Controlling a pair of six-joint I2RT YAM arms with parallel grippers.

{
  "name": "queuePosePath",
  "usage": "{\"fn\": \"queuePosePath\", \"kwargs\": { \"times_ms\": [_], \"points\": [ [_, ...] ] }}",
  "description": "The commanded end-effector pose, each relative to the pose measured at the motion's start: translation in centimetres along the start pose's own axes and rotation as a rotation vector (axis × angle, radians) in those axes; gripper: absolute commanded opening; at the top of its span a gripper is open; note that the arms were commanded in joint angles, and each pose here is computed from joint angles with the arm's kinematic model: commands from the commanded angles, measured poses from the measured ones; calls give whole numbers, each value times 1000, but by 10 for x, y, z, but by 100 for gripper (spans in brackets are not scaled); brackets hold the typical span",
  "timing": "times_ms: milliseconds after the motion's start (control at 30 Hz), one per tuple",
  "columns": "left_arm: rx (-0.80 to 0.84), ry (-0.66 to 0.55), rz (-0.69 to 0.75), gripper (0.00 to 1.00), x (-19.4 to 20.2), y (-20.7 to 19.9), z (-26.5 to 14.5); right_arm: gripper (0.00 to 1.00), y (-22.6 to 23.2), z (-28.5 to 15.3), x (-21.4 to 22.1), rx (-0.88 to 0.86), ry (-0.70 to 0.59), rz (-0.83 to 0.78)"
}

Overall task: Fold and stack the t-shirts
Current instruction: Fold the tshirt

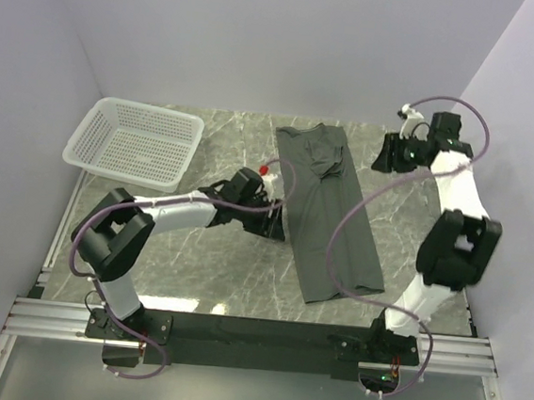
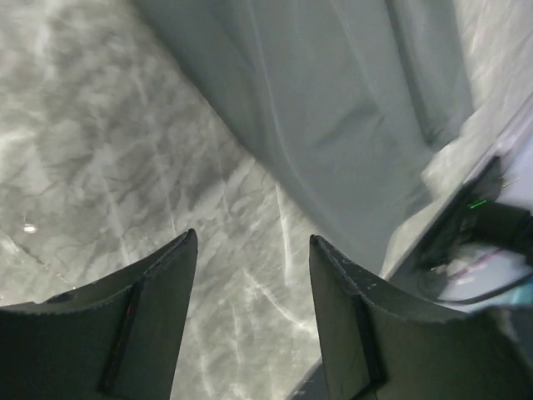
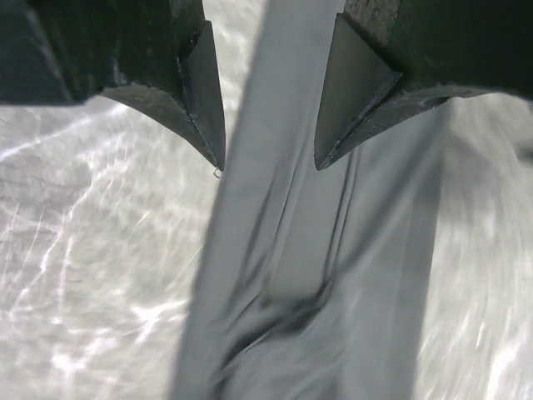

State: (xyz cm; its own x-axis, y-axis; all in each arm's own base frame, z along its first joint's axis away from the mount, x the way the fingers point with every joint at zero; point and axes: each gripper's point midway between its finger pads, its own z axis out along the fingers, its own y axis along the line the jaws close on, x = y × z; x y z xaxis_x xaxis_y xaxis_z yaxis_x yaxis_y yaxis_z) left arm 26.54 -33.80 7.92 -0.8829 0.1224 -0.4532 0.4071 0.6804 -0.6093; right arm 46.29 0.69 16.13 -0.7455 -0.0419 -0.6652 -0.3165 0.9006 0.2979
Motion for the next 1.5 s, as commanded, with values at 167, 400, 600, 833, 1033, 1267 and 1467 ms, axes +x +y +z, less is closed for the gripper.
{"fn": "queuePosePath", "kwargs": {
  "times_ms": [167,400,600,833,1033,1267,1467],
  "points": [
    [-28,-148,648,63,39,-47,-14,63,75,-73,78,-266,-159,-744],
    [135,-225,1023,65,67,-79,-39,65,93,-108,137,-421,-82,-939],
    [135,-169,1158,73,96,-96,-32,64,93,-124,150,-522,-51,-912],
    [86,-198,1256,72,104,-103,-12,64,89,-123,178,-527,-41,-976],
    [101,-187,1313,69,101,-112,17,64,86,-121,189,-539,-14,-964],
    [123,-134,1349,67,108,-112,34,63,84,-119,193,-545,-17,-940],
    [166,-95,1357,65,117,-118,44,63,81,-116,193,-557,-17,-911]
  ]
}}
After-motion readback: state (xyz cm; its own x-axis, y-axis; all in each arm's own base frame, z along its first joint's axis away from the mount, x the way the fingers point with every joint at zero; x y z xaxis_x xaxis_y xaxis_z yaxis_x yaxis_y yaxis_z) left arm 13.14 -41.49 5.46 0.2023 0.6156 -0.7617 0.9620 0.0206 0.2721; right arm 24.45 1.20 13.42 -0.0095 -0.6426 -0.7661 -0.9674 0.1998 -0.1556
